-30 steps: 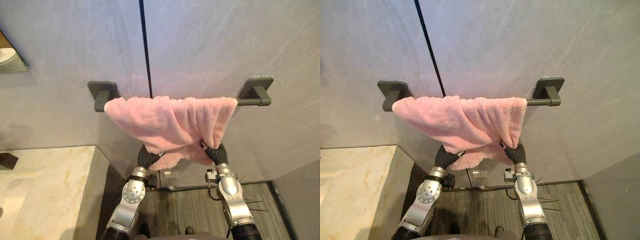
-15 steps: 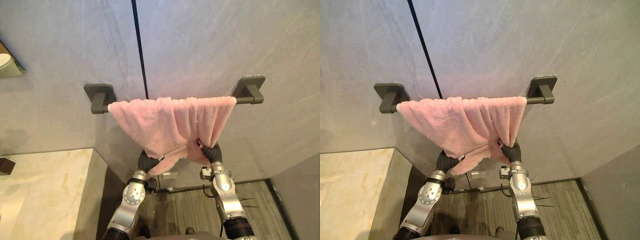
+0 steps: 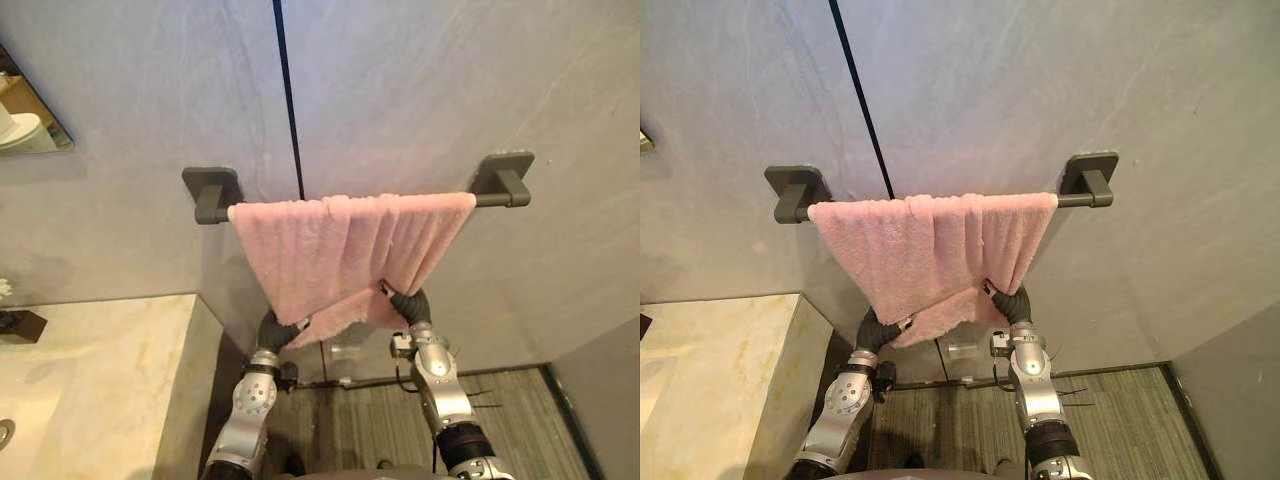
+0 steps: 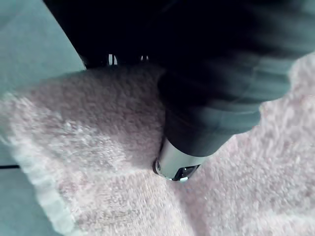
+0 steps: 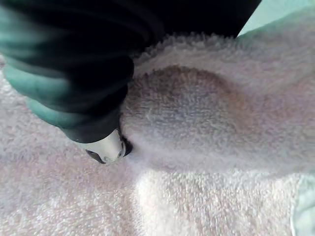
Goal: Organize washtable
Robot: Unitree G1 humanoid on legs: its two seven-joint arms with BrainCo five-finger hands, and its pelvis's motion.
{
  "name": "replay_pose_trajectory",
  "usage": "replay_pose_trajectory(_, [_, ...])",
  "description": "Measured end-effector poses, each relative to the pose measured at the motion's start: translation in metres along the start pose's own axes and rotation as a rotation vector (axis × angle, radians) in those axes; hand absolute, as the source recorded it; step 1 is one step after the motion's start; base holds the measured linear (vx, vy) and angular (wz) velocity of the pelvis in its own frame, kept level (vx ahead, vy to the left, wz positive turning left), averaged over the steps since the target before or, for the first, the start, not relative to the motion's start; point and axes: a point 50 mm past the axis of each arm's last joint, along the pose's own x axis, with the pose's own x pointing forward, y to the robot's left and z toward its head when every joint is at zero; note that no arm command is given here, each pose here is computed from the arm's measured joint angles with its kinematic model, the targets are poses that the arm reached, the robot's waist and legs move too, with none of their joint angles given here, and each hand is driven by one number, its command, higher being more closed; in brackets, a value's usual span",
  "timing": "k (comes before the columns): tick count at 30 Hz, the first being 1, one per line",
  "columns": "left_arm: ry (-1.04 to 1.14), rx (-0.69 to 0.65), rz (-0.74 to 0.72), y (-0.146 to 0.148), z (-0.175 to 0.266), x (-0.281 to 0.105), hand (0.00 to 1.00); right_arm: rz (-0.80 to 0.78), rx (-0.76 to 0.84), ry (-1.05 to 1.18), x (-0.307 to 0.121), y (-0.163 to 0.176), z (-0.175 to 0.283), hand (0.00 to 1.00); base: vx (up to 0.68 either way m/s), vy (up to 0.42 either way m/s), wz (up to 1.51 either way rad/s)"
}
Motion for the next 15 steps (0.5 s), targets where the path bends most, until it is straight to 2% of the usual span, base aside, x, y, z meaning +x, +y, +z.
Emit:
replay_pose_trajectory(2, [0.081, 0.016, 0.066, 0.015, -0.017, -0.006, 0.00, -0.072, -0.010, 0.026, -0.001, -0.016, -0.006, 0.00, 0.03, -0.005, 0.11])
replay_pose_trajectory(6, [0.210, 0.035, 0.122, 0.032, -0.043, -0.025, 0.00, -0.116, -0.052, 0.056, -0.007, -0.034, -0.013, 0.00, 0.03, -0.016, 0.05])
replay_pose_trajectory(15, [0.292, -0.031, 0.141, 0.033, -0.060, -0.033, 0.00, -0.138, -0.110, 0.241, -0.026, -0.040, -0.046, 0.00, -0.01, -0.015, 0.03])
